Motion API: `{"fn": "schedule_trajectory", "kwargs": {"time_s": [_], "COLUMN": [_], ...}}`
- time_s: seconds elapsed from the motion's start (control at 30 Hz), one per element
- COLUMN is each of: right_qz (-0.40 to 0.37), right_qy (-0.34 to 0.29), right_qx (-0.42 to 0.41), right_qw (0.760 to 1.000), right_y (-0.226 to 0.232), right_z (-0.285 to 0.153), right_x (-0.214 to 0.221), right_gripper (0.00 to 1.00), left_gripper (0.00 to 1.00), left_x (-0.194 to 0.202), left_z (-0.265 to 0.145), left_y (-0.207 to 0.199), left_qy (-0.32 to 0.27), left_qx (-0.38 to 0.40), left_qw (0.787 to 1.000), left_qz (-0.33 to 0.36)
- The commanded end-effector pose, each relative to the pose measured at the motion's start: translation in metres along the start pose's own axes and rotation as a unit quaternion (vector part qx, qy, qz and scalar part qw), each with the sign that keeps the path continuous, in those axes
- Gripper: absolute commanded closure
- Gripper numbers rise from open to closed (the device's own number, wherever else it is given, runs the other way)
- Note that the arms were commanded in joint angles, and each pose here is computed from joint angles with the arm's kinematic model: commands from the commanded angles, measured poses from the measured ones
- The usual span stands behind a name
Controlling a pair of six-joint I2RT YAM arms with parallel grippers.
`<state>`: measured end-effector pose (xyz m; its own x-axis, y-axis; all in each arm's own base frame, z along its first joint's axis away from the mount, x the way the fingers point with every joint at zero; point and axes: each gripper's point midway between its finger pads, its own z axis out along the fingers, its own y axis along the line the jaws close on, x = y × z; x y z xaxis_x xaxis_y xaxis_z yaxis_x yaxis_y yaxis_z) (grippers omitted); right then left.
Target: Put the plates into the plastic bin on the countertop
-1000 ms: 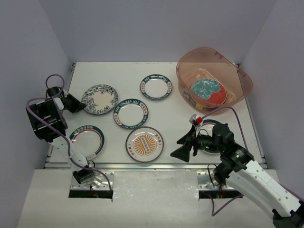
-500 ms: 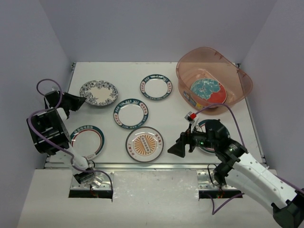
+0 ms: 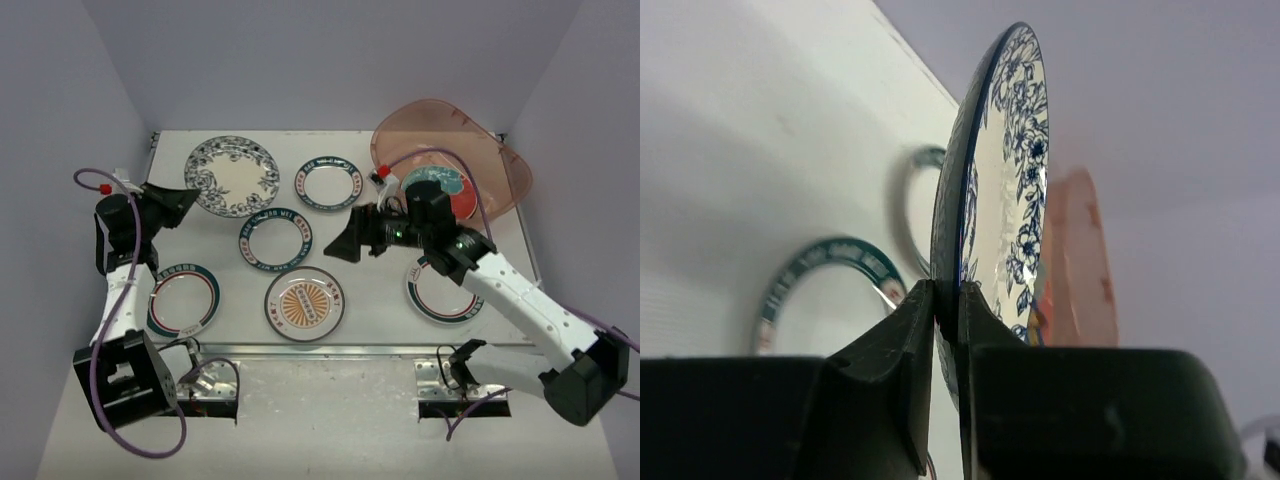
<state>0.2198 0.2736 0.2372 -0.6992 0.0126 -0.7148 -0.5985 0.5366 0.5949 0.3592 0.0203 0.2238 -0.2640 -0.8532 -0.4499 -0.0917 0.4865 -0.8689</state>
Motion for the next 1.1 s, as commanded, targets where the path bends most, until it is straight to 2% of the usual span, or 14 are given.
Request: {"fn": "schedule_trajectory", "kwargs": {"time_s": [0.0,0.03,0.1,0.17,0.3,0.4,0.6,0.73,0.83,0.87,0.9,0.93,0.97,1.07], "right_qz": [0.033,0.049,0.023,0.013,0.027,0.061,0.086,0.101,0.107,0.106,0.106,0.110,0.116,0.138], "right_qy": [-0.035,-0.024,-0.012,0.021,0.032,0.048,0.042,0.064,0.087,0.094,0.097,0.094,0.095,0.075], "right_qx": [-0.027,-0.033,-0.032,-0.017,-0.021,-0.094,-0.125,-0.164,-0.187,-0.193,-0.203,-0.210,-0.213,-0.180], "right_qw": [0.998,0.998,0.999,1.000,0.999,0.993,0.988,0.979,0.973,0.971,0.969,0.967,0.965,0.971], "right_y": [-0.006,-0.010,-0.022,-0.038,-0.045,-0.026,-0.013,-0.001,0.012,0.017,0.023,0.026,0.026,0.014], "right_z": [0.010,0.011,0.018,0.030,0.041,0.043,0.035,0.038,0.047,0.050,0.054,0.056,0.056,0.056], "right_x": [-0.079,-0.083,-0.110,-0.108,-0.106,-0.093,-0.082,-0.070,-0.054,-0.049,-0.047,-0.048,-0.047,-0.058], "right_gripper": [0.01,0.01,0.02,0.02,0.07,0.14,0.17,0.31,0.36,0.40,0.52,0.73,1.00,1.00], "left_gripper": [1.00,1.00,1.00,1.00,1.00,1.00,1.00,1.00,1.00,1.00,1.00,1.00,1.00,0.93], "left_x": [0.049,0.055,0.069,0.079,0.090,0.093,0.096,0.094,0.089,0.088,0.087,0.086,0.085,0.079], "left_z": [-0.041,-0.051,-0.065,-0.074,-0.087,-0.088,-0.078,-0.078,-0.079,-0.078,-0.078,-0.077,-0.077,-0.072], "left_y": [-0.087,-0.098,-0.108,-0.111,-0.118,-0.115,-0.099,-0.101,-0.108,-0.110,-0.111,-0.112,-0.114,-0.115], "left_qy": [0.091,0.103,0.130,0.151,0.172,0.171,0.172,0.168,0.157,0.156,0.155,0.154,0.154,0.144], "left_qx": [0.162,0.188,0.219,0.234,0.257,0.251,0.223,0.230,0.234,0.235,0.236,0.237,0.237,0.223], "left_qw": [0.982,0.976,0.967,0.960,0.951,0.953,0.959,0.958,0.959,0.959,0.959,0.959,0.959,0.964], "left_qz": [0.029,0.028,0.019,0.012,0.008,0.003,-0.018,-0.027,-0.023,-0.023,-0.021,-0.020,-0.015,0.008]}}
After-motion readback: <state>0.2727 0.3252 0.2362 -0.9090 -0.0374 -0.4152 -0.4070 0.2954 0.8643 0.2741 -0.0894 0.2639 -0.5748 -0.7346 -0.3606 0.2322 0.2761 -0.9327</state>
